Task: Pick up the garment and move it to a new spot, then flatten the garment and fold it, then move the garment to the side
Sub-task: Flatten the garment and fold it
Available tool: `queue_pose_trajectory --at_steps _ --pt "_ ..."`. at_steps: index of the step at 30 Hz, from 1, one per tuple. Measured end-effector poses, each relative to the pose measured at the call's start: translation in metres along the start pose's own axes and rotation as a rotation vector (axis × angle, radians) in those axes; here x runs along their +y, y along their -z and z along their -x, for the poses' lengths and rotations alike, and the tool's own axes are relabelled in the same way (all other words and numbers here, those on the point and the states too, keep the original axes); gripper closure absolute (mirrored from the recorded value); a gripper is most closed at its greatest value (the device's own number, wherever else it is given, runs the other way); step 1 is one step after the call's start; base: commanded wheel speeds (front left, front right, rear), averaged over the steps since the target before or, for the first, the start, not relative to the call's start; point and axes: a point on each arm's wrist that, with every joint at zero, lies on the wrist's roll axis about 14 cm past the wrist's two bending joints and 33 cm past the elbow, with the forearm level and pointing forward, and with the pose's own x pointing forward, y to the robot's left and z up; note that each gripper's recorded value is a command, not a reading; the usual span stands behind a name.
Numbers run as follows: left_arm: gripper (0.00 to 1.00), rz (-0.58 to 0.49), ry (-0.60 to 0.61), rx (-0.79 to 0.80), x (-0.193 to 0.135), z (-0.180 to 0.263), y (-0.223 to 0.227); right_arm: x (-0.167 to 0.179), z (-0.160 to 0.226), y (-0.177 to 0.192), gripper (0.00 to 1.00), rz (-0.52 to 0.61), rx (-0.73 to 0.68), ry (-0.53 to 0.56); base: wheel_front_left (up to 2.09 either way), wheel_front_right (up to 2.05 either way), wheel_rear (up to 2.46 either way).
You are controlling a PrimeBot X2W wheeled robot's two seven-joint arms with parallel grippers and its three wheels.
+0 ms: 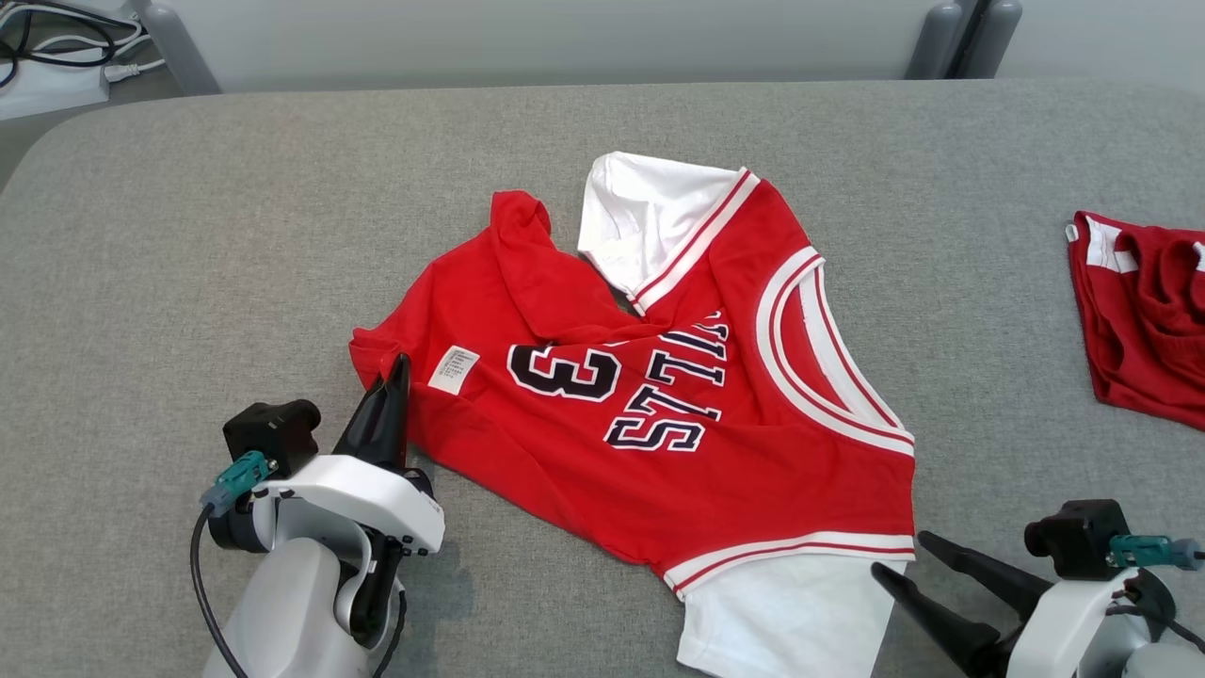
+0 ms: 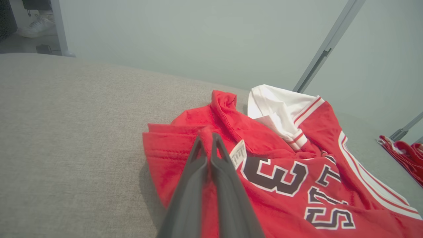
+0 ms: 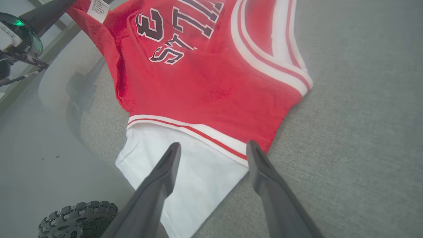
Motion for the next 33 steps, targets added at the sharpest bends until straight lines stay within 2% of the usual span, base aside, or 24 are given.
queue_pose_trajectory --at_steps 4,11,18,24,33 --pt "1.00 -0.001 0.000 -0.001 0.000 0.000 0.000 -0.015 -0.003 0.008 0.00 0.011 0.028 0.050 0.00 0.00 0.00" --pt "1.00 -0.007 -0.001 0.007 0.002 0.002 0.003 -0.013 -0.029 0.010 0.00 0.071 0.069 0.039 0.00 0.00 0.00" --pt "1.00 -0.007 -0.023 0.018 0.011 0.004 0.007 -0.042 -0.036 0.011 0.00 0.113 0.094 0.112 0.00 0.00 0.00" --pt "1.00 -0.006 -0.029 0.020 0.013 0.004 0.008 -0.039 -0.043 0.008 0.00 0.108 0.090 0.107 0.00 0.00 0.00" --pt "1.00 -0.005 -0.020 0.014 0.010 0.002 0.006 -0.050 -0.018 0.017 0.00 0.060 0.076 0.161 0.00 0.00 0.00"
